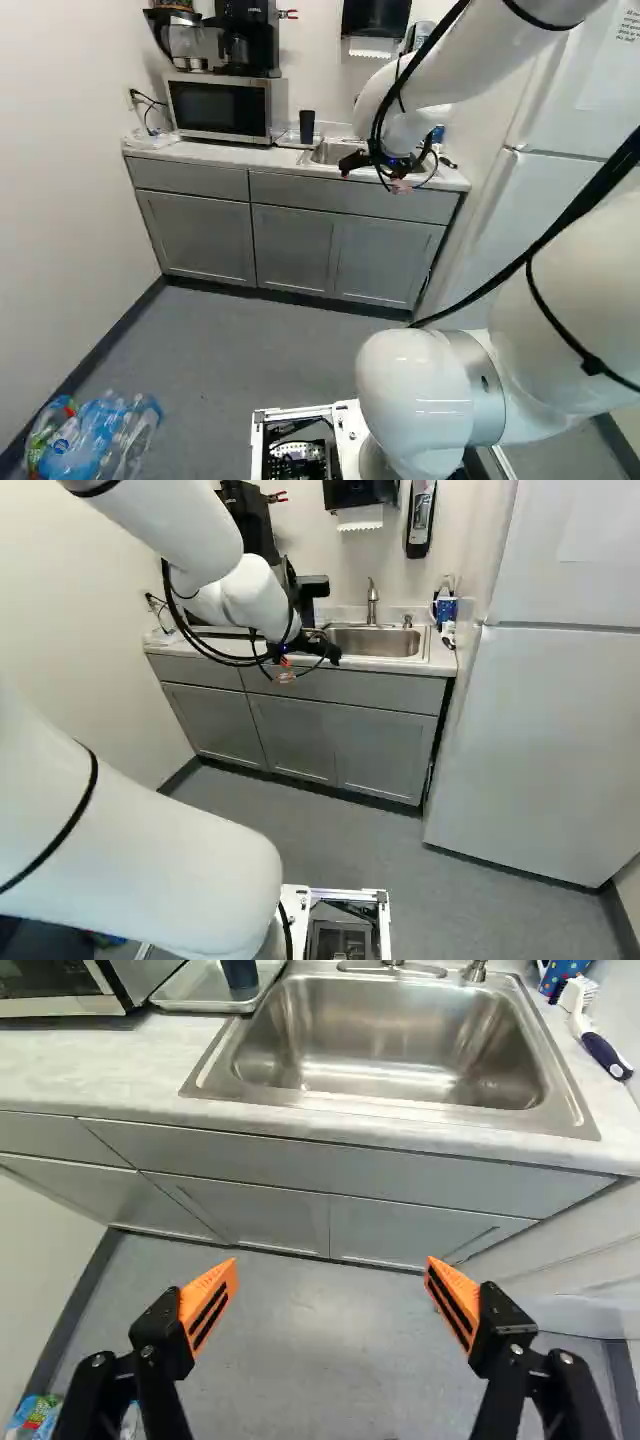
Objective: Rinse the cup and place it in the tray
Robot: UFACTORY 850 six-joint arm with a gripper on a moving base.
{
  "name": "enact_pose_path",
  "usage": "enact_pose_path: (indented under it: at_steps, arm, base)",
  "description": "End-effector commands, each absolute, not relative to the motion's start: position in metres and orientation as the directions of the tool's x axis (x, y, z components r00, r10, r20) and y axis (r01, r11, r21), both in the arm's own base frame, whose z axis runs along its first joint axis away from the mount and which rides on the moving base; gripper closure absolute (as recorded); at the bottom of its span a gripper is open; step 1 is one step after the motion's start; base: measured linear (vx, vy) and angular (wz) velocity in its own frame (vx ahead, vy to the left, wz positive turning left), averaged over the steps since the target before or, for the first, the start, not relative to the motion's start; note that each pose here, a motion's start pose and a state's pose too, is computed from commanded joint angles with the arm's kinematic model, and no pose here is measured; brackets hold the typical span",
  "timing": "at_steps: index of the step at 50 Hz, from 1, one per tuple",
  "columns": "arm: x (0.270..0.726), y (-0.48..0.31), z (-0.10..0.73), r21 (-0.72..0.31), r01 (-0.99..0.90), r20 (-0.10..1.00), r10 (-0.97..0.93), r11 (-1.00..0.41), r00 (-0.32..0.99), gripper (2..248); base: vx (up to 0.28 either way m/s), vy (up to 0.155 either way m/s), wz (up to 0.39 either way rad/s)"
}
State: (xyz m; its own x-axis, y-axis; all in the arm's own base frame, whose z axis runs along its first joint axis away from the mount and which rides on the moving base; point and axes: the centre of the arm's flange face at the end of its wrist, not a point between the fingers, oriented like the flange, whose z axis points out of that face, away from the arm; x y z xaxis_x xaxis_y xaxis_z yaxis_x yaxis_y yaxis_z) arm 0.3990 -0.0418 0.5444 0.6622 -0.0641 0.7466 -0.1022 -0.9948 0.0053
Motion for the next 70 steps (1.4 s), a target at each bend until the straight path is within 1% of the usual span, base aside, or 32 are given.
enact_pose_path:
  at_steps: [26,70]
  arm:
    - [0.378,-0.028,0.489,0.001,-0.071,0.813,-0.041,-0.997,0.581,3]
    - [0.318,-0.008,0.405,-0.002,-0.024,0.905,-0.012,-1.0,0.424,3]
  base:
    - [0.0,0.0,0.0]
    - [0.0,0.0,0.0]
